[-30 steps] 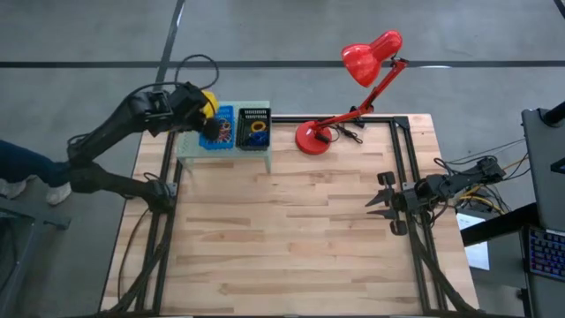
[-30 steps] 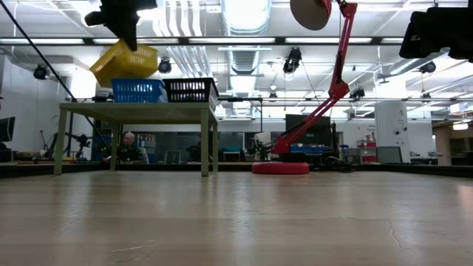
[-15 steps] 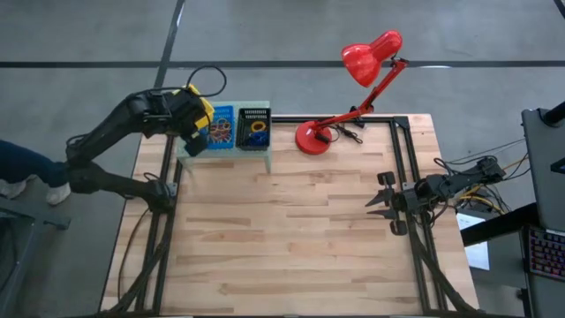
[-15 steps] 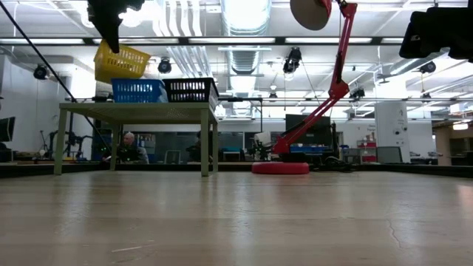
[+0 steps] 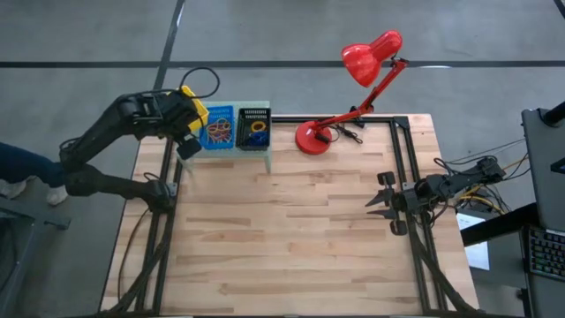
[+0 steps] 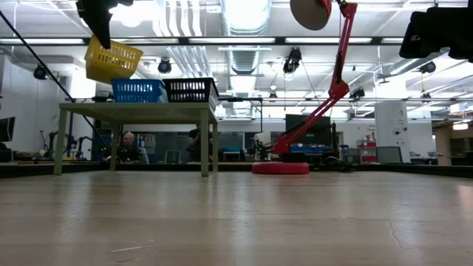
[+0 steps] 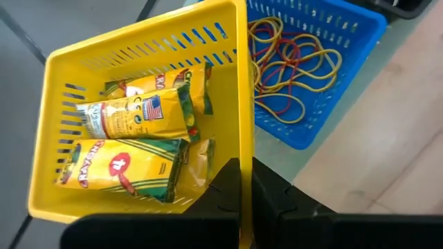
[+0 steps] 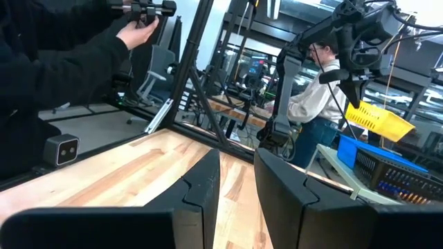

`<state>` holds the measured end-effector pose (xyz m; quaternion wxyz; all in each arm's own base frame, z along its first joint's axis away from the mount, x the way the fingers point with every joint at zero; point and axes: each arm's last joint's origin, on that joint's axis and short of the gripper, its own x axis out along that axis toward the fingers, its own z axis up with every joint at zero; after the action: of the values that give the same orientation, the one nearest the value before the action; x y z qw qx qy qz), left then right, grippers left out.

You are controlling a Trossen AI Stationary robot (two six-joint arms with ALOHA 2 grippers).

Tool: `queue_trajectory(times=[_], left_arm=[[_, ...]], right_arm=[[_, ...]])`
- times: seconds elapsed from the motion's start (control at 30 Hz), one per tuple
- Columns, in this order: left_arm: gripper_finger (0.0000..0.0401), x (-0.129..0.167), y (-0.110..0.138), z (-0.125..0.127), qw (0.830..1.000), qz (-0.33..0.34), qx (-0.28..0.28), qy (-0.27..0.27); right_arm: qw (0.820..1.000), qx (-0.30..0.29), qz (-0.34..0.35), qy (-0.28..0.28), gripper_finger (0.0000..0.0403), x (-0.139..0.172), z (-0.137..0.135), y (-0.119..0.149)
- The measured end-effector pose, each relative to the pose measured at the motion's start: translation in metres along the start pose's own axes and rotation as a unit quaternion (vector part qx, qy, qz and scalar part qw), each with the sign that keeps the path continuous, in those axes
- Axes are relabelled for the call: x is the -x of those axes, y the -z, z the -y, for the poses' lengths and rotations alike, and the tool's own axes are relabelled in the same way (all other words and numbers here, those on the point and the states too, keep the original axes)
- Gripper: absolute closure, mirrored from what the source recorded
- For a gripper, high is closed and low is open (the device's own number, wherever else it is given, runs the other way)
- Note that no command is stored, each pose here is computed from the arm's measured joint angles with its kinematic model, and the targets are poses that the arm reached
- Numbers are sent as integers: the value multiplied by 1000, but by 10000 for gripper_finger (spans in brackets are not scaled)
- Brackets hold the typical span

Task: Pick & Place Office Desk Supplies
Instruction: Put the yellow basket filled with crayon boxes on the shelf

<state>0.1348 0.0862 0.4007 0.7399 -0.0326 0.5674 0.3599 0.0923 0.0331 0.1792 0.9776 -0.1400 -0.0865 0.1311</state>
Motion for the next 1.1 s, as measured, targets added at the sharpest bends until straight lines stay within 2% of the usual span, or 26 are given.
queue_trajectory(times=[0.23, 0.47, 0.63, 0.77, 1.1], left_arm=[[391, -2, -1, 3, 999, -4, -10, 33], [391, 3, 4, -3, 1000, 6, 3, -29], [391, 6, 7, -4, 1000, 12, -3, -28], [391, 7, 9, -6, 998, 17, 37, -44], [391, 3, 9, -16, 995, 3, 64, -71]], right_arm=[[1000, 0, 0, 0, 316, 0, 0, 0], [1000, 0, 0, 0, 316, 0, 0, 0], [1000, 0, 0, 0, 316, 0, 0, 0], [1000, 0, 0, 0, 316, 0, 0, 0], [1000, 0, 0, 0, 316, 0, 0, 0]])
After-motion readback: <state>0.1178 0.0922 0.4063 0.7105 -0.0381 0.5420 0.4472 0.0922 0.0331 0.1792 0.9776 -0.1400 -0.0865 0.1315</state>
